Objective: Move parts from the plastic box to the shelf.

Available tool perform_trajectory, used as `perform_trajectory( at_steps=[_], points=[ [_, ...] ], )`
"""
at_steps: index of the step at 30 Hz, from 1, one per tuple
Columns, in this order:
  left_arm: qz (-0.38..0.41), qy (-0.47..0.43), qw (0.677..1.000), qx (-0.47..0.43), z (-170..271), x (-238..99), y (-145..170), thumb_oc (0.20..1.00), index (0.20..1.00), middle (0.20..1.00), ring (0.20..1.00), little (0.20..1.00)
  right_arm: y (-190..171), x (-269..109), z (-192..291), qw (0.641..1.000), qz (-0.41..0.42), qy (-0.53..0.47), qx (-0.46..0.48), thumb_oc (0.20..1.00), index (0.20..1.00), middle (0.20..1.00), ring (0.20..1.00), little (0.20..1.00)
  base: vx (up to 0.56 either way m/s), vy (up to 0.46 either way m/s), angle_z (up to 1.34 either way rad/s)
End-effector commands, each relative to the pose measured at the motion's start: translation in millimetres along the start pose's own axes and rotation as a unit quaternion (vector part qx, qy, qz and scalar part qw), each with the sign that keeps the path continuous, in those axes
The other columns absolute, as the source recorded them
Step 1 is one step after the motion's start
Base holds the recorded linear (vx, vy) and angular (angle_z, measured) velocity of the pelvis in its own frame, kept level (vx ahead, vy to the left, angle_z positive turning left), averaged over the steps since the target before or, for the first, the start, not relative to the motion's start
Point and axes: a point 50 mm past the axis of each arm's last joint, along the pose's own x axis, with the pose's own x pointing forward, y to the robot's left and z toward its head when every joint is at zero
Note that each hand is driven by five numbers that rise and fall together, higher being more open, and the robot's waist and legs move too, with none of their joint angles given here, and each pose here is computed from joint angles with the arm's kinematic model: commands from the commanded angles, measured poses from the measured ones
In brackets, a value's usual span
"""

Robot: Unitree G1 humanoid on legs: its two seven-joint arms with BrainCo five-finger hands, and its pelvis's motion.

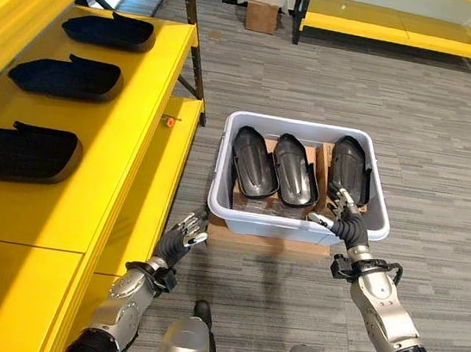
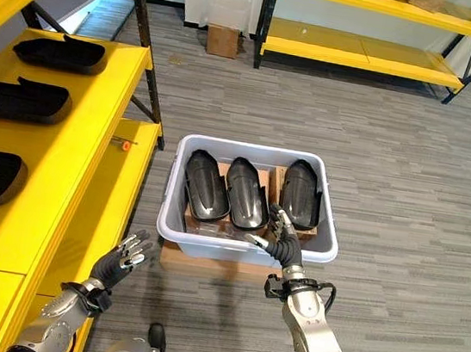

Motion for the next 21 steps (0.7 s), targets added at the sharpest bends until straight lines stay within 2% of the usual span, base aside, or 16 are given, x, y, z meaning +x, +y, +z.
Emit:
perform_trajectory(
  at_steps=[1, 4, 12, 17, 21],
  points=[
    [-0.047, -0.002, 0.999, 0.017, -4.1, 1.4, -19.9, 1.000, 1.000, 1.000, 1.000, 1.000, -5.3, 3.5, 25.4, 0.997, -0.014, -0.074, -0.009, 1.000, 1.000, 1.000, 1.000, 1.000, 0.06, 0.267, -0.11],
    [-0.037, 0.005, 0.999, 0.024, -11.4, -0.9, -21.2, 1.000, 1.000, 1.000, 1.000, 1.000, -1.0, 3.7, 27.2, 0.997, 0.009, -0.075, -0.011, 1.000, 1.000, 1.000, 1.000, 1.000, 0.10, 0.048, -0.18],
    [-0.023, 0.001, 0.999, 0.034, -9.8, -2.9, -21.4, 1.000, 1.000, 1.000, 1.000, 1.000, 4.1, 2.0, 23.4, 0.998, 0.010, -0.064, 0.003, 1.000, 1.000, 1.000, 1.000, 1.000, 0.17, -0.258, -0.14],
    [-0.051, 0.012, 0.998, 0.018, -13.7, -10.5, -21.0, 1.000, 1.000, 1.000, 1.000, 1.000, -3.0, -1.7, 4.1, 1.000, 0.009, 0.000, 0.010, 1.000, 1.000, 1.000, 1.000, 1.000, 0.20, -0.207, 0.16],
    [-0.027, 0.000, 1.000, -0.004, -11.7, -14.6, -18.2, 1.000, 1.000, 1.000, 1.000, 1.000, -7.8, -6.9, -10.8, 0.999, 0.009, 0.048, 0.004, 1.000, 1.000, 1.000, 1.000, 1.000, 0.18, -0.145, -0.11]
  ],
)
